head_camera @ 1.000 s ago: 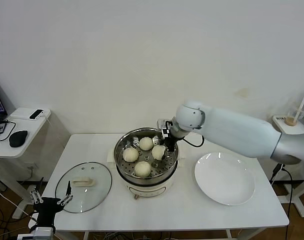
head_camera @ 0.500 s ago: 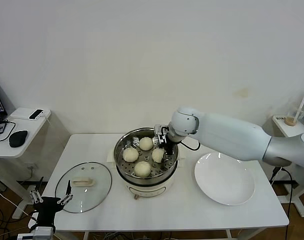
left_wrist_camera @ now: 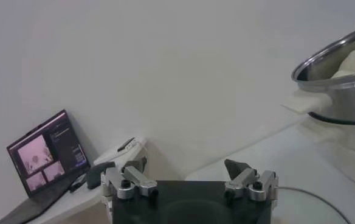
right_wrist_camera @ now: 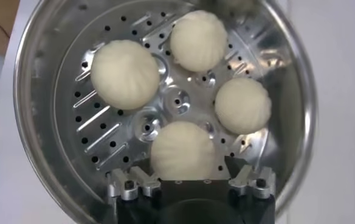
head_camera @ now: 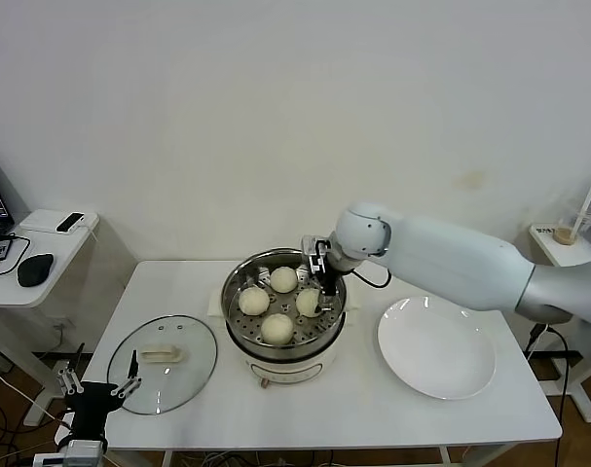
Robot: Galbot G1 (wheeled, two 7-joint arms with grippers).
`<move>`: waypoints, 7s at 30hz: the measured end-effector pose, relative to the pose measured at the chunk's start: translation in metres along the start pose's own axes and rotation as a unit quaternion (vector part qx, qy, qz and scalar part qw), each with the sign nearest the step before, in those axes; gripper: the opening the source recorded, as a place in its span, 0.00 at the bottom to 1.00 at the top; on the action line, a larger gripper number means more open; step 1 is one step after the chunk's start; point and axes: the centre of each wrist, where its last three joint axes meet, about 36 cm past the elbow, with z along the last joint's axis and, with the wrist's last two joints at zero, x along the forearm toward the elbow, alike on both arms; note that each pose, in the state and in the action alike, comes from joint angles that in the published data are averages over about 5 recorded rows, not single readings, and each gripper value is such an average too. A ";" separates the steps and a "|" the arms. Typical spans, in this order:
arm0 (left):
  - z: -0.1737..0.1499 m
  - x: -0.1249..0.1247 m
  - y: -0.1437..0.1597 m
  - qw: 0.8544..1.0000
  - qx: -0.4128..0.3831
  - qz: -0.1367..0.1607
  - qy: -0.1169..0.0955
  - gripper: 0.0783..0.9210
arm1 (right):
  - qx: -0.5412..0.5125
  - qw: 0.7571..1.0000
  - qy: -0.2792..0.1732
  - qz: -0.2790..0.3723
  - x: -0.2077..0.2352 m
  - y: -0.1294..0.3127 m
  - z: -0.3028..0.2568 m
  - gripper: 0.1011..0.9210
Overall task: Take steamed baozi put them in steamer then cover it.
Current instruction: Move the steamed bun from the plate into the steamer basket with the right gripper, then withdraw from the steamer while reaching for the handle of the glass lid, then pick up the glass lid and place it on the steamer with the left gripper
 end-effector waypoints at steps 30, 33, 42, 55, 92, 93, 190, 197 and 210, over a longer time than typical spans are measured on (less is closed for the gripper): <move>0.011 -0.009 -0.018 0.998 0.052 -0.005 -0.031 0.88 | -0.163 0.823 -0.399 0.369 -0.003 0.131 0.111 0.88; 0.018 -0.010 -0.021 0.999 0.038 -0.004 -0.032 0.88 | -0.204 0.781 -0.426 0.407 -0.013 0.156 0.129 0.88; 0.046 -0.016 -0.017 0.990 -0.134 0.007 -0.050 0.88 | -0.352 0.675 -0.409 0.503 -0.037 0.258 0.185 0.88; 0.093 -0.027 0.001 0.897 -0.429 0.040 -0.097 0.88 | -0.475 0.623 -0.290 0.550 -0.048 0.388 0.221 0.88; 0.131 -0.132 -0.029 0.813 -0.567 0.068 -0.117 0.88 | -0.504 0.609 -0.219 0.572 -0.019 0.462 0.205 0.88; 0.132 -0.133 -0.028 0.812 -0.567 0.068 -0.116 0.88 | -0.504 0.609 -0.218 0.572 -0.019 0.462 0.205 0.88; -0.106 -0.139 -0.041 0.856 -0.497 0.030 -0.137 0.07 | -0.473 0.675 -0.207 0.527 -0.045 0.458 0.170 0.88; -0.128 -0.140 -0.078 0.852 -0.502 0.044 -0.141 0.07 | -0.471 0.682 -0.202 0.522 -0.051 0.457 0.164 0.88; -0.165 -0.140 -0.138 0.855 -0.493 0.050 -0.153 0.07 | -0.470 0.692 -0.193 0.513 -0.064 0.459 0.163 0.88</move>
